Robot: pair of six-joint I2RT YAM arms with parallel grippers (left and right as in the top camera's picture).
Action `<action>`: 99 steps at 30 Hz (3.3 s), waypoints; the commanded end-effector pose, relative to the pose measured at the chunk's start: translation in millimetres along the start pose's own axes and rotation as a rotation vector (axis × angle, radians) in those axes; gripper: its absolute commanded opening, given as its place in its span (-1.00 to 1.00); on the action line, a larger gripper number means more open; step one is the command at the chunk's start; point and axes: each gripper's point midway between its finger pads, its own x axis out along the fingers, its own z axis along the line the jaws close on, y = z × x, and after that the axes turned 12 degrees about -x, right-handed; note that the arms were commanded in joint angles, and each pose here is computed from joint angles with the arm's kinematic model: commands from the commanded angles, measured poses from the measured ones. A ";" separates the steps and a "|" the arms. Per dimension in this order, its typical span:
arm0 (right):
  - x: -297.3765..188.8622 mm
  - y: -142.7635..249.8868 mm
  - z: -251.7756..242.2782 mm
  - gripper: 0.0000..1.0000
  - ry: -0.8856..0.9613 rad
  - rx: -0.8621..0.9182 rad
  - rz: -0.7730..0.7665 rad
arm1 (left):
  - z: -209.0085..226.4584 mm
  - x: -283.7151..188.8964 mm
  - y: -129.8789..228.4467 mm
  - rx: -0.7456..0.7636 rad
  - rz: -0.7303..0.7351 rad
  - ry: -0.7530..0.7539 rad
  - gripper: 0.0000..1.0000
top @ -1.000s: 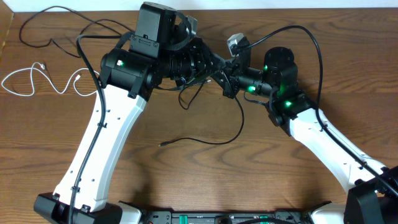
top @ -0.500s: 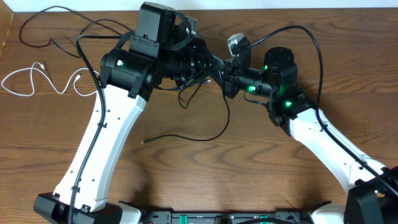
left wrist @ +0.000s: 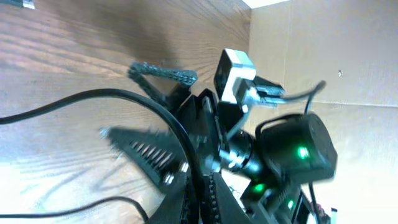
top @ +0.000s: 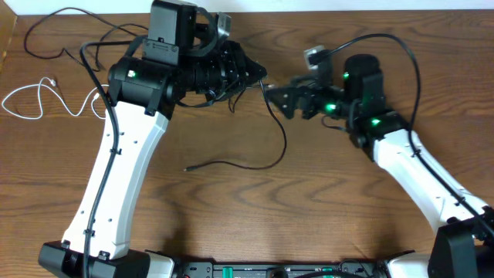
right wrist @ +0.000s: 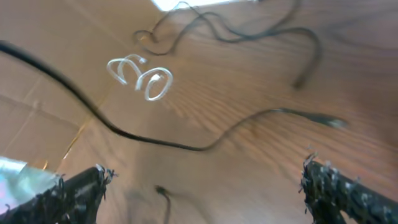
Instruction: Untangle cables
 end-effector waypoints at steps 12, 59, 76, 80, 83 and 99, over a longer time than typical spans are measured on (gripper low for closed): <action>-52.1 36.8 -76.3 0.98 0.189 0.257 0.110 | 29.9 -111.1 -41.2 0.064 -0.390 -0.128 -0.85; -53.4 40.2 -81.3 0.98 0.222 0.258 0.120 | -27.2 -189.1 40.9 0.553 -0.384 0.135 -0.85; -55.0 45.8 -84.4 0.98 0.245 0.252 0.141 | 80.0 -174.7 40.8 0.661 -0.271 -0.442 -0.85; -55.0 45.8 -84.4 0.99 0.245 0.252 0.141 | 109.8 -184.6 30.3 0.546 -0.293 -0.601 -0.85; -55.0 46.2 -84.3 0.99 0.245 0.253 0.142 | 133.5 -195.8 21.0 0.477 -0.309 -0.744 -0.85; -55.1 46.8 -84.2 0.99 0.245 0.254 0.144 | 199.9 -182.6 -36.9 0.312 -0.243 -0.885 -0.85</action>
